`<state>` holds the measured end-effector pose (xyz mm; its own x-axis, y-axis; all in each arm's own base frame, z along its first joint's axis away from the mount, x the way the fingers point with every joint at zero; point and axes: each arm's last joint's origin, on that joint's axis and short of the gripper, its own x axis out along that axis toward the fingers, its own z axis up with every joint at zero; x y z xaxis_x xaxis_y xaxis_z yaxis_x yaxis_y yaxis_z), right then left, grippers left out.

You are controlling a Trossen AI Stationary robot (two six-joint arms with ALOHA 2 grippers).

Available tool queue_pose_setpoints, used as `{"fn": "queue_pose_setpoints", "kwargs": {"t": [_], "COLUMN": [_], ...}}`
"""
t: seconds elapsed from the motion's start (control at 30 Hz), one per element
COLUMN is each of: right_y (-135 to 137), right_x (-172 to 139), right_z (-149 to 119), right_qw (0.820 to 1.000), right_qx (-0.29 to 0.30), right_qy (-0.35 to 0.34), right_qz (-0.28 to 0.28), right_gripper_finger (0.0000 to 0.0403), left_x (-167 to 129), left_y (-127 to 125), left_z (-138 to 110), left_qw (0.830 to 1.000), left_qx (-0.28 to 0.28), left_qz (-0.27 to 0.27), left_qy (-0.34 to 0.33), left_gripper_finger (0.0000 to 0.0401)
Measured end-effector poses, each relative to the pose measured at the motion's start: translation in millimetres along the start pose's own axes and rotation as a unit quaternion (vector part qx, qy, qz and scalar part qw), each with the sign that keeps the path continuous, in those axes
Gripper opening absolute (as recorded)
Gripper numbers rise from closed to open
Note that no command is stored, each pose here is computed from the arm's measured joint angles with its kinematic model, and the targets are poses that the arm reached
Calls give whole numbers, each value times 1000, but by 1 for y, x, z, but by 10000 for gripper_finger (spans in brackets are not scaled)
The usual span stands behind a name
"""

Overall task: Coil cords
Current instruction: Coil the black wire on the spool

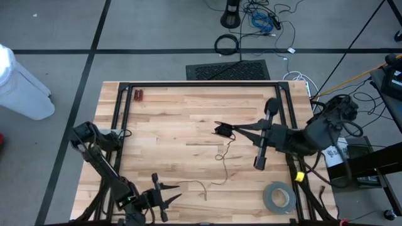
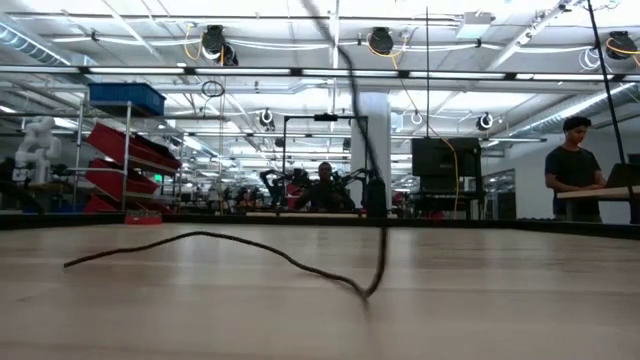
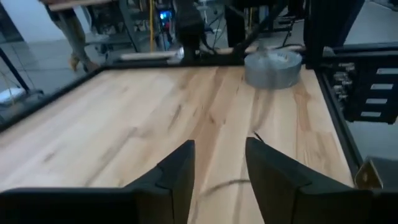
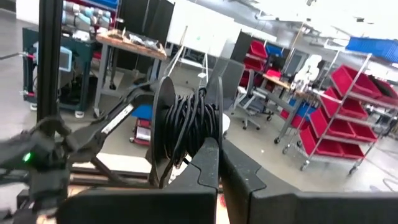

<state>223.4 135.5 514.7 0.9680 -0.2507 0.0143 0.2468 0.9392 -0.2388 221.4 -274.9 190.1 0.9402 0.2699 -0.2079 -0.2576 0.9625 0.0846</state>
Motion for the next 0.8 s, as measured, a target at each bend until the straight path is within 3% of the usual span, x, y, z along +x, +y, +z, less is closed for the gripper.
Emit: {"fn": "queue_pose_setpoints", "kwargs": {"t": [0.13, 0.3, 0.6, 0.8], "right_y": [8, 24, 42, 42], "right_x": [5, 16, 28, 28], "right_z": [-8, -16, -26, -28], "right_qw": [1000, 999, 997, 997], "right_qx": [0, -17, -47, -41], "right_qy": [22, 37, 54, 58], "right_qz": [5, 9, 13, 13], "right_gripper_finger": [0, 0, 0, 0], "left_x": [3, 34, 89, 105], "left_y": [12, 38, 71, 73], "left_z": [27, 58, 88, 87], "left_qw": [999, 998, 992, 976], "left_qx": [10, -3, -22, 21], "left_qz": [31, 54, -82, -182], "left_qy": [-29, -43, -95, -121], "left_gripper_finger": [150, 150, 151, 151]}}
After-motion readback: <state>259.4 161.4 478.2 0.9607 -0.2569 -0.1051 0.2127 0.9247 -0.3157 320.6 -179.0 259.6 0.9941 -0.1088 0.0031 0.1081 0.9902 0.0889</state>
